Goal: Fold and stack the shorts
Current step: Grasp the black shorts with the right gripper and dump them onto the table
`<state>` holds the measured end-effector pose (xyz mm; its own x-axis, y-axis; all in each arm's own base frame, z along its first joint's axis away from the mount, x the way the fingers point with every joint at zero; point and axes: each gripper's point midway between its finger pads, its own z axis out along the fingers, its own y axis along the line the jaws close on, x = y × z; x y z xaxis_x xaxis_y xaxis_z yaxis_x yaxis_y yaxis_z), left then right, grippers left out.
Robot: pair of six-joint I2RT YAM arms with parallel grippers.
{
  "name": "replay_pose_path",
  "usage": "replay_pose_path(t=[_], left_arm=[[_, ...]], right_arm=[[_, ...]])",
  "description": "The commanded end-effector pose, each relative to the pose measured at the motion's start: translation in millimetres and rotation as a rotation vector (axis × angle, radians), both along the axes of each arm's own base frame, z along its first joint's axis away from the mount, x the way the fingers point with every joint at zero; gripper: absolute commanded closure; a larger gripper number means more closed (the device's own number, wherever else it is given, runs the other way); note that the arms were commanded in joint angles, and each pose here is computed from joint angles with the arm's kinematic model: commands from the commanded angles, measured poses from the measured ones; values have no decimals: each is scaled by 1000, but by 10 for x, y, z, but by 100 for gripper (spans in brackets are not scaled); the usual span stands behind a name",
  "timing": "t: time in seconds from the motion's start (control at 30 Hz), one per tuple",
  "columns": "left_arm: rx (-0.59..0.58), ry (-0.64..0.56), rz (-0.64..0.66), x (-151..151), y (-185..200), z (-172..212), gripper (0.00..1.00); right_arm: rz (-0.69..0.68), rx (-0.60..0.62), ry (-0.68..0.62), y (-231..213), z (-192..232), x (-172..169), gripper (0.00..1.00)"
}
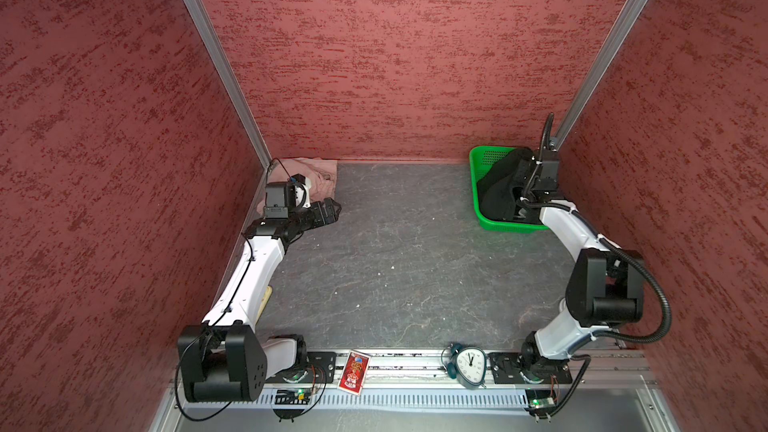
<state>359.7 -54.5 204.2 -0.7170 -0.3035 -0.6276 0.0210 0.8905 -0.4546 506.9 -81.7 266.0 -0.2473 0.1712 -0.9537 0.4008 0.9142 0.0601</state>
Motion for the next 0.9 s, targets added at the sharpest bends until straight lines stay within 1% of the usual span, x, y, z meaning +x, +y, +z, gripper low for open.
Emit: replay_pose_path(t=[0.0,0.1,0.2,0.27,0.4,0.47,0.57,0.67,0.7,0.77,0.87], left_arm=[[1,-71,-3,16,-37,156,1],[3,-89,-11,2,-60,195,1],[10,-107,-18,-7,-82,232,1],[13,-118,-16,-15,-79,257,1],[22,-138,-11,-43,-67,313,1],[34,-153,-3,-61,-44,355,1],[54,-174,10,-96,-4,421,1],[72,-188,29,-144,46,492,1],[77,-189,33,-161,59,509,1],[91,-181,48,-199,99,537,1],[102,-167,56,-259,129,557,1]], right_arm=[[54,27,-239,121,724,-51,100],[110,44,-319,220,1040,-138,100],[237,69,-387,444,1374,-213,100],[364,89,-451,683,1712,-359,100],[643,102,-520,1276,2216,-646,100],[775,60,-557,1637,2496,-877,100],[965,-6,-597,2214,2776,-1251,100],[1165,13,-582,2695,2881,-1529,100],[1198,22,-574,2795,2877,-1578,100],[1225,48,-549,2949,2801,-1610,100],[1209,112,-460,3082,2436,-1454,100]])
